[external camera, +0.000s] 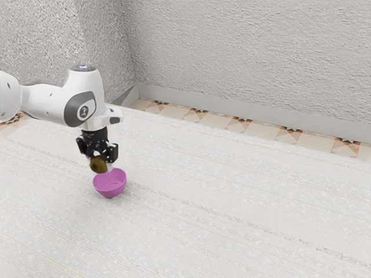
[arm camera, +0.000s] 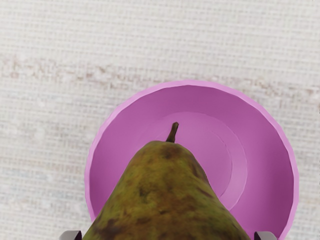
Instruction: Place the pear in the bowl.
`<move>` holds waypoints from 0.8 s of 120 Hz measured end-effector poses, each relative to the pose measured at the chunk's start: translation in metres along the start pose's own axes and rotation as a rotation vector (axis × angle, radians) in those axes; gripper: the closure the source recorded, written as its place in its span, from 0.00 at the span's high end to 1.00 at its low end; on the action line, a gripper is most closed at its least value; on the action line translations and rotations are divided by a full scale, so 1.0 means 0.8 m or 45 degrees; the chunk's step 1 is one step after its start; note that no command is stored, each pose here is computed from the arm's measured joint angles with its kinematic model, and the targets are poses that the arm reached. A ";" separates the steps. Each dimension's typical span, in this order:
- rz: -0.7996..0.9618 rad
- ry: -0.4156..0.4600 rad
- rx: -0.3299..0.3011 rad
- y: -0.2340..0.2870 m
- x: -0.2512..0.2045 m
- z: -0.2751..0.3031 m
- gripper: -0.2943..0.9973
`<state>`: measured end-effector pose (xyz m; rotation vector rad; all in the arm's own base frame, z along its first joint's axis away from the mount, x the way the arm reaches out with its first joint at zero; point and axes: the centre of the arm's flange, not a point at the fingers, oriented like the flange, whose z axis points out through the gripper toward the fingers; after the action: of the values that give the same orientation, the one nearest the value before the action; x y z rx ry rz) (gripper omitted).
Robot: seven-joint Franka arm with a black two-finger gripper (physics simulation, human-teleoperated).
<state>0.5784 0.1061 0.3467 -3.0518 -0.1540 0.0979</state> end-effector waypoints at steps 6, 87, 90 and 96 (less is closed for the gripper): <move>0.001 -0.001 -0.007 0.003 0.001 0.001 0.53; 0.119 0.311 -0.008 0.067 -0.007 -0.194 0.76; 0.129 0.327 -0.008 0.072 -0.004 -0.211 0.76; 0.144 0.338 -0.013 0.082 -0.003 -0.237 0.76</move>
<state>0.5952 0.0252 0.5298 -3.0439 0.0367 -0.3003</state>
